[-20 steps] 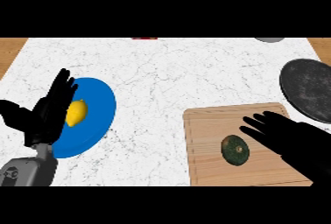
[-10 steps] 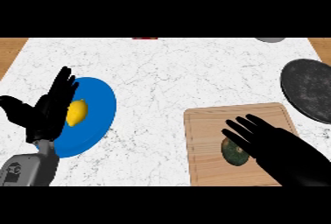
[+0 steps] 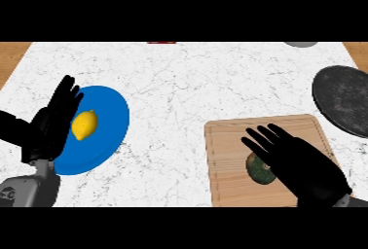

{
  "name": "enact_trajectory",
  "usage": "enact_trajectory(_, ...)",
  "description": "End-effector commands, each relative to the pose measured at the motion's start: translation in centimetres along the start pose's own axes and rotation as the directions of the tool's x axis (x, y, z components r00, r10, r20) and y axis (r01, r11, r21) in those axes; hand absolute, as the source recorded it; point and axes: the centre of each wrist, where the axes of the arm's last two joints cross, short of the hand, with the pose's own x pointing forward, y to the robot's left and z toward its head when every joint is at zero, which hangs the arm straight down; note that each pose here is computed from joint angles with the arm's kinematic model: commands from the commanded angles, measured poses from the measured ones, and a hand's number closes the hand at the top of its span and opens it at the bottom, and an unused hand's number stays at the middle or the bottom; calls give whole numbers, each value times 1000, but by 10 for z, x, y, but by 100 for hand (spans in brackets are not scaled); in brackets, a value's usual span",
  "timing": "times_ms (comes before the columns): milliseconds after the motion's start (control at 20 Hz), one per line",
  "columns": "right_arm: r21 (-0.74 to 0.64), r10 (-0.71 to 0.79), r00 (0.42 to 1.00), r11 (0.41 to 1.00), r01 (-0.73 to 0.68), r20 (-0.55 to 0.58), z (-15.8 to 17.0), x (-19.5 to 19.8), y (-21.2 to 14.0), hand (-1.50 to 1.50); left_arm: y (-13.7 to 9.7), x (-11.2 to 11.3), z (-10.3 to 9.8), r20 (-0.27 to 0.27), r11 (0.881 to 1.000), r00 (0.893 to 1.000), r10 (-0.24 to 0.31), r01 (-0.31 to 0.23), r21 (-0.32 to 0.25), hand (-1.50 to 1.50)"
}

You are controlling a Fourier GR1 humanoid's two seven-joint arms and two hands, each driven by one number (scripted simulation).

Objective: Pick the squash from the cutting board and place it in the pan

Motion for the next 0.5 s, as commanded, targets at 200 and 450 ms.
enact_trajectory(200,42,9,1000,999,-9,11,-31,-10,20,-150,-5,-15,4,8,1000,1000,8,-8,-6,0)
enact_trajectory(450,46,10,1000,999,-10,-2,-41,-12,37,-150,2,-5,12,0,1000,1000,-3,3,-7,0)
